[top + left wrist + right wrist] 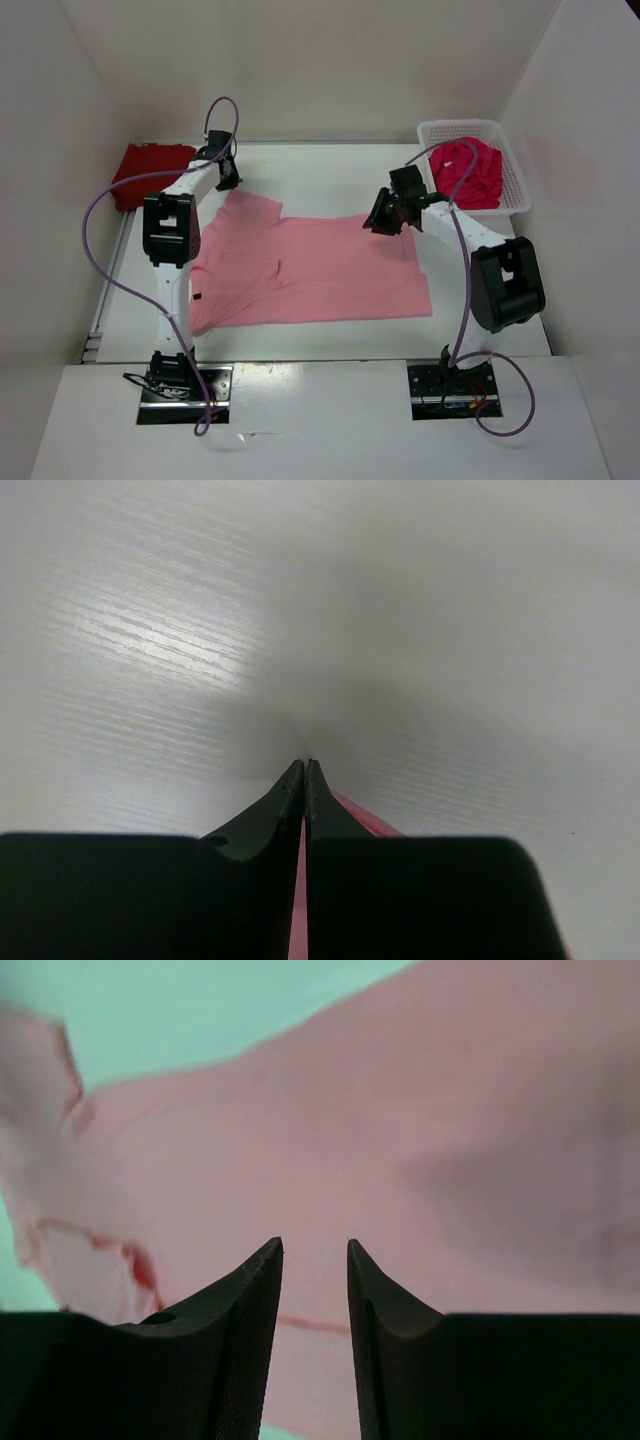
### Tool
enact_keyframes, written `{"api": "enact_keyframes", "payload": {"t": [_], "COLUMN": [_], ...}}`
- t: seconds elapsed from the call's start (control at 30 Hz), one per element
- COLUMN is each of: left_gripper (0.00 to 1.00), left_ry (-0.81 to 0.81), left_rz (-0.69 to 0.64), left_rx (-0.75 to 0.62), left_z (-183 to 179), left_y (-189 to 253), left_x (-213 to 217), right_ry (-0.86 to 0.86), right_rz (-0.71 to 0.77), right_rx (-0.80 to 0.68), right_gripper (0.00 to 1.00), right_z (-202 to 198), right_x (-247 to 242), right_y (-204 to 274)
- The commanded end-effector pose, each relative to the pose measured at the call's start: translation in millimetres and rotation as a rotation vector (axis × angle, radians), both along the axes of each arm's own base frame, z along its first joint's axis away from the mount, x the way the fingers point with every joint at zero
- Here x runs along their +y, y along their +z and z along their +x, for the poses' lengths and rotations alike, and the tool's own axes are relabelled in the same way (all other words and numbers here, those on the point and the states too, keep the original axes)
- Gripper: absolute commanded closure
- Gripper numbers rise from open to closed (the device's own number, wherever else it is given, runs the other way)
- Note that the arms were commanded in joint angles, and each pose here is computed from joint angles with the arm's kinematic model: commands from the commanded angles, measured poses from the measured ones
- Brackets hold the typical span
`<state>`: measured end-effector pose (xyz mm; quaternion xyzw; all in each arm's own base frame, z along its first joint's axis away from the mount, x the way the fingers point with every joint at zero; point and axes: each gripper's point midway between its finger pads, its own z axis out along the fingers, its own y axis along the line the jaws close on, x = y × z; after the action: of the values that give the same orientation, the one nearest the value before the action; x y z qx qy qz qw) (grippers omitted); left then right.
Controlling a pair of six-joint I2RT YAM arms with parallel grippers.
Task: Fold and stack the t-shirts
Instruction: Grap the side of the flattened tshirt furthest away from the robot with both arms
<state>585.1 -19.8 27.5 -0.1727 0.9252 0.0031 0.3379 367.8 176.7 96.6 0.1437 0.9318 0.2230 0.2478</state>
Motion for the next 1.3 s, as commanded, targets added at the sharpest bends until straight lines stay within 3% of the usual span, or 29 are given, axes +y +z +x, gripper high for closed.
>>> {"api": "enact_keyframes", "payload": {"t": [0.0, 0.23, 0.5, 0.87, 1.07, 1.23, 1.27], "left_gripper": [0.94, 1.00, 1.00, 1.00, 1.00, 1.00, 1.00], "left_ry": [-0.011, -0.023, -0.037, -0.076, -0.055, -0.031, -0.037], "left_rz": [0.006, -0.025, -0.056, -0.125, -0.092, -0.105, -0.111], "left_rx": [0.015, -0.047, -0.066, -0.196, -0.135, -0.127, -0.127], "left_z": [-14.2, -17.0, -4.7, 41.2, 5.7, -8.0, -8.6], "left_y": [7.6, 29.8, 32.0, 94.7, 71.2, 67.7, 64.7], "left_x": [2.4, -2.9, -9.6, -25.2, -16.8, -11.5, -13.1], "right_ry": [-0.115, -0.288, -0.320, -0.302, -0.267, -0.272, -0.281], "right_rz": [-0.122, -0.282, -0.331, -0.389, -0.404, -0.455, -0.460], "right_rx": [-0.057, -0.006, -0.040, -0.002, -0.011, 0.030, 0.015], "right_gripper": [0.62, 0.62, 0.55, 0.55, 0.65, 0.65, 0.60], "right_z": [41.9, 88.2, 130.9, 125.8, 124.1, 117.9, 119.3], "right_x": [-45.6, -123.3, -134.2, -133.8, -118.9, -123.1, -124.8], "right_y": [2.9, -35.0, -39.6, -56.7, -56.7, -69.6, -62.2]}}
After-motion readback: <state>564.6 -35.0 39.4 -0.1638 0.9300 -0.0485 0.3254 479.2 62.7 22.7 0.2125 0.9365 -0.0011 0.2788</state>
